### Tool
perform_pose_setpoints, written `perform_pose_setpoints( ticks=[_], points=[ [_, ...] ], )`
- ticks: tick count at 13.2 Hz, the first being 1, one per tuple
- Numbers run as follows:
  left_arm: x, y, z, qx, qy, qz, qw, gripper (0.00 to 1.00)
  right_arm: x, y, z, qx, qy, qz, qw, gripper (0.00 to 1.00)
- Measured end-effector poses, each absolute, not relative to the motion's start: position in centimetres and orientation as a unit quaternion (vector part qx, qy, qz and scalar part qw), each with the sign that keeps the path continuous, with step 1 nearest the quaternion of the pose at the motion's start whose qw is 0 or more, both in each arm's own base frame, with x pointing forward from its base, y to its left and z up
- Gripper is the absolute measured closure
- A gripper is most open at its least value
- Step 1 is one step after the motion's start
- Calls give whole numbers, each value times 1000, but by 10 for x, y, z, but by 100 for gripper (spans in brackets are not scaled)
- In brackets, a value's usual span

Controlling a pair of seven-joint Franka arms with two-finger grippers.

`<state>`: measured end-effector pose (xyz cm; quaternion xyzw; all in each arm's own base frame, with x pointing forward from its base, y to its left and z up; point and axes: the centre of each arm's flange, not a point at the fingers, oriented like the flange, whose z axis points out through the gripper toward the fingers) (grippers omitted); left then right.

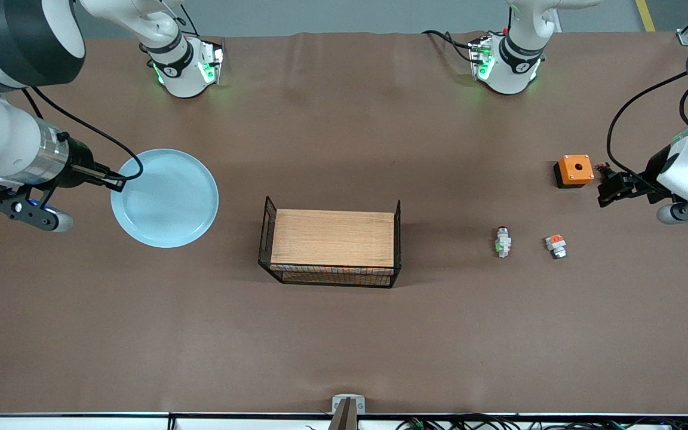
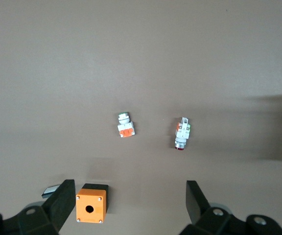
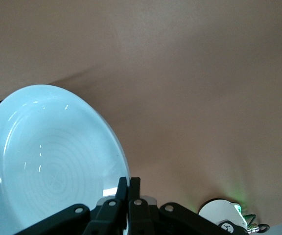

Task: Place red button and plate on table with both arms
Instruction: 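Carry the blue plate away from the basket with the right gripper, then lower the plate onto the table and open the right gripper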

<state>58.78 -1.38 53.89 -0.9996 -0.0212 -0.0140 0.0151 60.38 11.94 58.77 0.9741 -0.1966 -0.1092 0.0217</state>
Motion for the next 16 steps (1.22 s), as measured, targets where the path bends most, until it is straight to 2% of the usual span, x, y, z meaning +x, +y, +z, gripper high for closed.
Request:
perform_pose_setpoints(
  ticks=[4, 5, 8, 11, 13, 16],
  points=[
    [590, -14, 553, -999, -25, -28, 5, 0, 606, 119, 586, 976, -189, -105, 18, 97],
    [591, -14, 557, -999, -27, -32, -1, 0, 613, 117, 570, 984, -159, -77, 1, 97],
    [594, -11, 575, -998, -31, -50, -4, 0, 604, 137, 517, 987, -140, -85, -1, 97],
    [592, -11, 593, -998, -31, -56, -4, 0, 600, 134, 521, 988, -129, -81, -3, 97],
    [583, -11, 602, -998, -31, -48, -4, 0, 605, 104, 526, 992, -106, -72, -10, 97],
    [573, -11, 605, -999, -31, -43, -4, 0, 620, 14, 512, 997, -61, -47, -26, 97]
  ],
)
